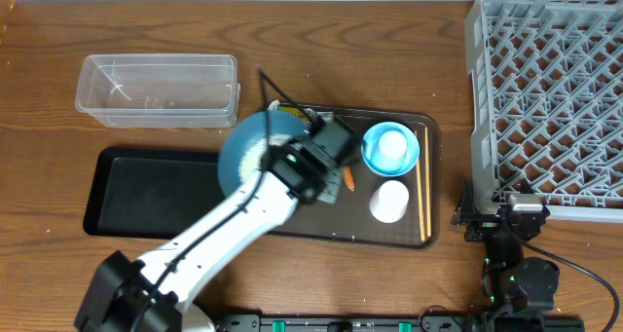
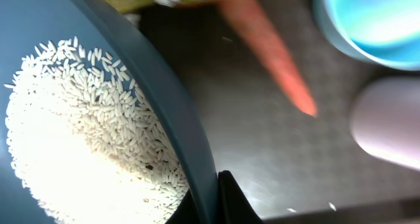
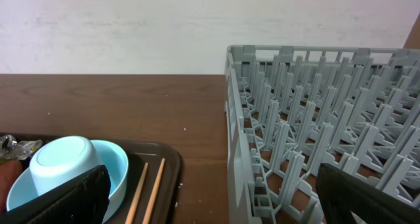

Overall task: Sort waste into correct bins and load items into the dishwasher rack
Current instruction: 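Carry the bowl left over the black tray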

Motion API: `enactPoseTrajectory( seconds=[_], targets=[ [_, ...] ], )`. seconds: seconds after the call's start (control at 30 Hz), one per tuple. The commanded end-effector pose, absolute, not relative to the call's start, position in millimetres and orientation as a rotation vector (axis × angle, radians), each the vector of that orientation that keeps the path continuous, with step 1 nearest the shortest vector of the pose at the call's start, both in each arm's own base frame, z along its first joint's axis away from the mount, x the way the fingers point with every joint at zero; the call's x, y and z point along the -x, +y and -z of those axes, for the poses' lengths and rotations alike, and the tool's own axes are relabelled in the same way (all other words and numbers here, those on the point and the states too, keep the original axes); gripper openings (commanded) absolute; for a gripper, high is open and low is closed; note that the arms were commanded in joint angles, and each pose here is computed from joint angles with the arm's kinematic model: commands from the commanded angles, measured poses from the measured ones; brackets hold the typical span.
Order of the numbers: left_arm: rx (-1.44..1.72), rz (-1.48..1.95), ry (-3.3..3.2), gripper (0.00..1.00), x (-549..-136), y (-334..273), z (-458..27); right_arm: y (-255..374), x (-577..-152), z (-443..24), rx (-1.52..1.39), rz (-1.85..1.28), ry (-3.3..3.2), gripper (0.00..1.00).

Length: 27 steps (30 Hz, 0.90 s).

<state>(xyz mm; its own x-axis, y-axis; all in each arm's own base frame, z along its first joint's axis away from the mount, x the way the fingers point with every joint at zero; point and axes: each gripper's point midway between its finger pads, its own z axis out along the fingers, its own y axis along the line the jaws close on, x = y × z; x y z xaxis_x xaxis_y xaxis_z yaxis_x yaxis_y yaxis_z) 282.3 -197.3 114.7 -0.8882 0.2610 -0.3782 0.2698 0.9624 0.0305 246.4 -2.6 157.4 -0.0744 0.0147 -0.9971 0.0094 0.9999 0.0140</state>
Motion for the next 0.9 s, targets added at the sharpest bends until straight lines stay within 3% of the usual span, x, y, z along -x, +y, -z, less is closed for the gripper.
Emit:
enactPoseTrajectory(
  seconds=[0.0,0.87],
  targets=[
    [-0.296,0.045,2.672,0.06,-297,-177,-141,-6,-246,-156,-0.022,0.016,1.646,0.99],
    [0.241,0.718,2.622,0.06,-339,-80,-177,-6,-246,-156,-0.022,0.016,1.646,0.99]
  ],
)
